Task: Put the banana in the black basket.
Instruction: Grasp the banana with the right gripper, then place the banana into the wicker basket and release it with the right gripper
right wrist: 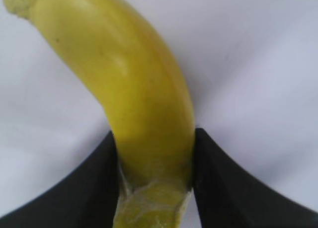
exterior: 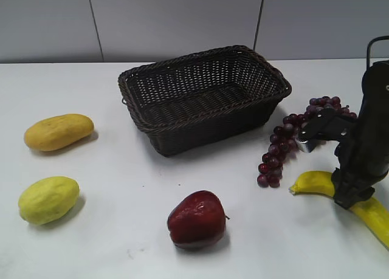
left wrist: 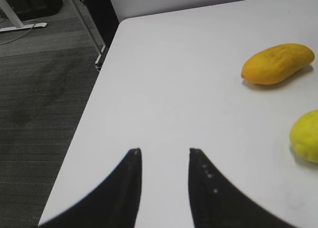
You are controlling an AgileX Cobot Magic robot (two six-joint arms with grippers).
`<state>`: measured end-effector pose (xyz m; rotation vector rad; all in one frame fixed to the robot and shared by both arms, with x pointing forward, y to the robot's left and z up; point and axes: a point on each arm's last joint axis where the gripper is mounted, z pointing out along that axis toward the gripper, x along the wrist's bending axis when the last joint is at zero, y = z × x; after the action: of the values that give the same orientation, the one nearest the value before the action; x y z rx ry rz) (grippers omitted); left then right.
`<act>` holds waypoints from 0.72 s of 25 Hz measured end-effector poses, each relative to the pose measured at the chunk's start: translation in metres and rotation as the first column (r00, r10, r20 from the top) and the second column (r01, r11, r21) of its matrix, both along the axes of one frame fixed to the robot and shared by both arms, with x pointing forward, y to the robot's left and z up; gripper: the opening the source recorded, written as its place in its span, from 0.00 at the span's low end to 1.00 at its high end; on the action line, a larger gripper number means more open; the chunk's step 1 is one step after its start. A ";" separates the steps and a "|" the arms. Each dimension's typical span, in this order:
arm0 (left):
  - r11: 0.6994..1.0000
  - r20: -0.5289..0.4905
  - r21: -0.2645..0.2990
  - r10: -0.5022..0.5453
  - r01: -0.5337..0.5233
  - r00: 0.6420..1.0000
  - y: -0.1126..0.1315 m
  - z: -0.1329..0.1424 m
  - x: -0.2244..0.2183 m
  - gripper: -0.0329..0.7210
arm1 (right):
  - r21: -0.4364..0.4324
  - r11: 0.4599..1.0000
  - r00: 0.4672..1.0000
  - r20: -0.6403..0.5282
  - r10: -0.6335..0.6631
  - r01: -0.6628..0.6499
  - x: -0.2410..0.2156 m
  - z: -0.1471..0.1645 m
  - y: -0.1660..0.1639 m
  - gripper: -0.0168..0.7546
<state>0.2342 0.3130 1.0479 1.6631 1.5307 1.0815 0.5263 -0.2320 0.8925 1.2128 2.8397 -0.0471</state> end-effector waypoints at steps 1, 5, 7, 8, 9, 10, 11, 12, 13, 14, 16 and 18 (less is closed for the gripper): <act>1.000 0.000 0.000 0.000 0.000 1.000 0.000 0.000 0.000 0.36 | -0.006 1.000 1.000 -0.011 0.002 -0.002 -0.001 0.000 0.000 0.44; 1.000 0.000 0.000 0.000 0.000 1.000 0.000 0.000 0.000 0.36 | -0.031 0.999 0.999 -0.038 0.015 -0.016 -0.002 0.002 -0.002 0.44; 1.000 0.000 0.000 0.000 0.000 1.000 0.000 0.000 0.000 0.36 | -0.053 0.998 0.998 -0.064 0.022 -0.026 -0.001 0.005 -0.004 0.44; 1.000 0.000 0.000 0.000 0.000 1.000 0.000 0.000 0.000 0.36 | -0.068 0.997 0.996 -0.090 0.023 -0.029 -0.002 0.007 -0.005 0.44; 1.000 0.000 0.000 0.000 0.000 1.000 0.000 0.000 0.000 0.36 | -0.087 0.996 0.993 -0.118 0.025 -0.036 -0.003 0.009 -0.006 0.44; 1.000 0.000 0.000 0.000 0.000 1.000 0.000 0.000 0.000 0.36 | -0.107 0.993 0.990 -0.140 0.030 -0.045 -0.002 0.012 -0.008 0.44; 1.000 0.000 0.000 0.000 0.000 1.000 0.000 0.000 0.000 0.36 | -0.127 0.991 0.985 -0.167 0.030 -0.051 -0.003 0.015 -0.009 0.44; 1.000 0.000 0.000 0.000 0.000 1.000 0.000 0.000 0.000 0.36 | -0.148 0.987 0.981 -0.194 0.030 -0.059 -0.003 0.018 -0.011 0.44; 1.000 0.000 0.000 0.000 0.000 1.000 0.000 0.000 0.000 0.36 | -0.166 0.984 0.976 -0.214 0.029 -0.066 -0.003 0.021 -0.012 0.44; 1.000 0.000 0.000 0.000 0.000 1.000 0.000 0.000 0.000 0.36 | -0.178 0.982 0.974 -0.225 0.029 -0.070 -0.002 0.024 -0.013 0.44; 1.000 0.000 0.000 0.000 0.000 1.000 0.000 0.000 0.000 0.36 | -0.195 0.978 0.969 -0.246 0.022 -0.072 0.000 0.030 -0.013 0.44; 1.000 0.000 0.000 0.000 0.000 1.000 0.000 0.000 0.000 0.36 | -0.206 0.976 0.969 -0.247 0.025 -0.078 0.004 0.037 -0.010 0.44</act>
<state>0.2342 0.3130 1.0479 1.6631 1.5307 1.0815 0.5301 -0.2423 0.9294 1.1588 2.9683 -0.5208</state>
